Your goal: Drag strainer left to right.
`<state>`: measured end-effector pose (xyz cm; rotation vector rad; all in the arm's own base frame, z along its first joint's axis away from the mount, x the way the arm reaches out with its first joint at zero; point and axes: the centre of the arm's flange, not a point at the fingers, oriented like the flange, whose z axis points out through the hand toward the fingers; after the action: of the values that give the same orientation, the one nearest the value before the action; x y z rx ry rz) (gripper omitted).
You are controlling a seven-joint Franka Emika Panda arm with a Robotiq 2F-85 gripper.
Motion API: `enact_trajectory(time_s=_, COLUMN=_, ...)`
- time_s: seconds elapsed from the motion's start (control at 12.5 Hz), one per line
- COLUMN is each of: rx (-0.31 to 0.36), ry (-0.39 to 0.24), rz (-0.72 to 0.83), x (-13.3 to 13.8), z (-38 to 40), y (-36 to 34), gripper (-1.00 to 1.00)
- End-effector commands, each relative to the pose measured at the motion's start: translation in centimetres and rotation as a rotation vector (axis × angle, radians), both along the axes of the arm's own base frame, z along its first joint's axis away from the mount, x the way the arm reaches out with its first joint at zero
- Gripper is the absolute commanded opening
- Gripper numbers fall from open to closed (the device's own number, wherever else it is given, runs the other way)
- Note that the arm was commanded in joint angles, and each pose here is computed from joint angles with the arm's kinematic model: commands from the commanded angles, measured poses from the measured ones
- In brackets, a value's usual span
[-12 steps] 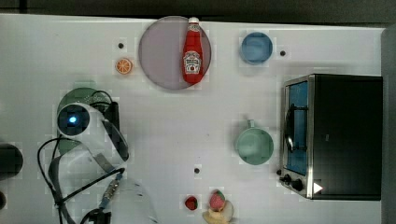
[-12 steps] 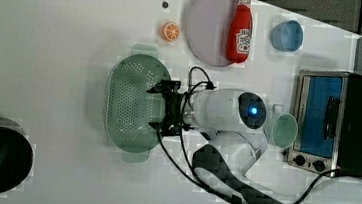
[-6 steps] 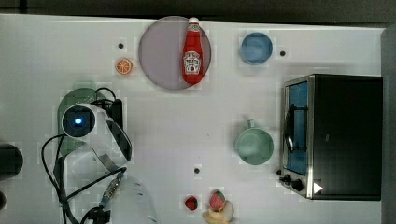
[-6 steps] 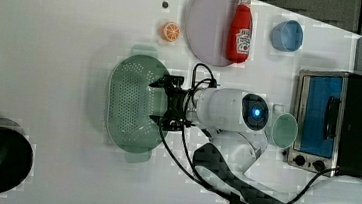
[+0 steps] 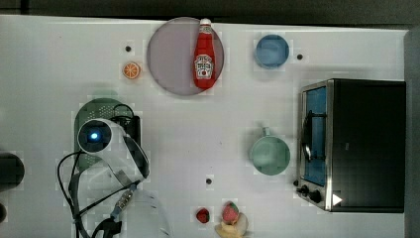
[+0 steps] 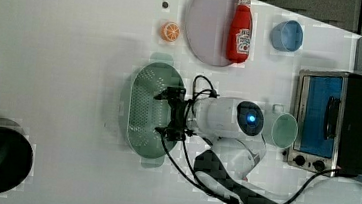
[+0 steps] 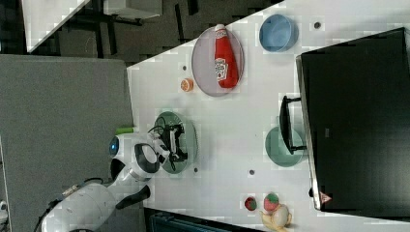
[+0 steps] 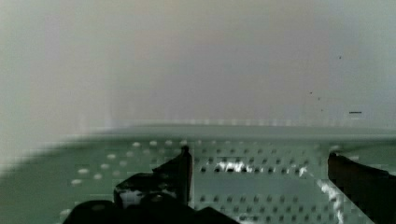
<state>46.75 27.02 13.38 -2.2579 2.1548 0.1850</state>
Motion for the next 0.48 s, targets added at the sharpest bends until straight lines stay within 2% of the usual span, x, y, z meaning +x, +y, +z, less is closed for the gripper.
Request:
enact_trajectory(time_s=0.08, rx=-0.008, ry=-0.032, rz=-0.093, x=1.8, z=1.5, y=-4.5, gripper=1.00)
enact_trajectory(time_s=0.48, rx=-0.027, ry=-0.021, rz=-0.080, x=1.3, z=1.7, y=-9.1, gripper=1.00)
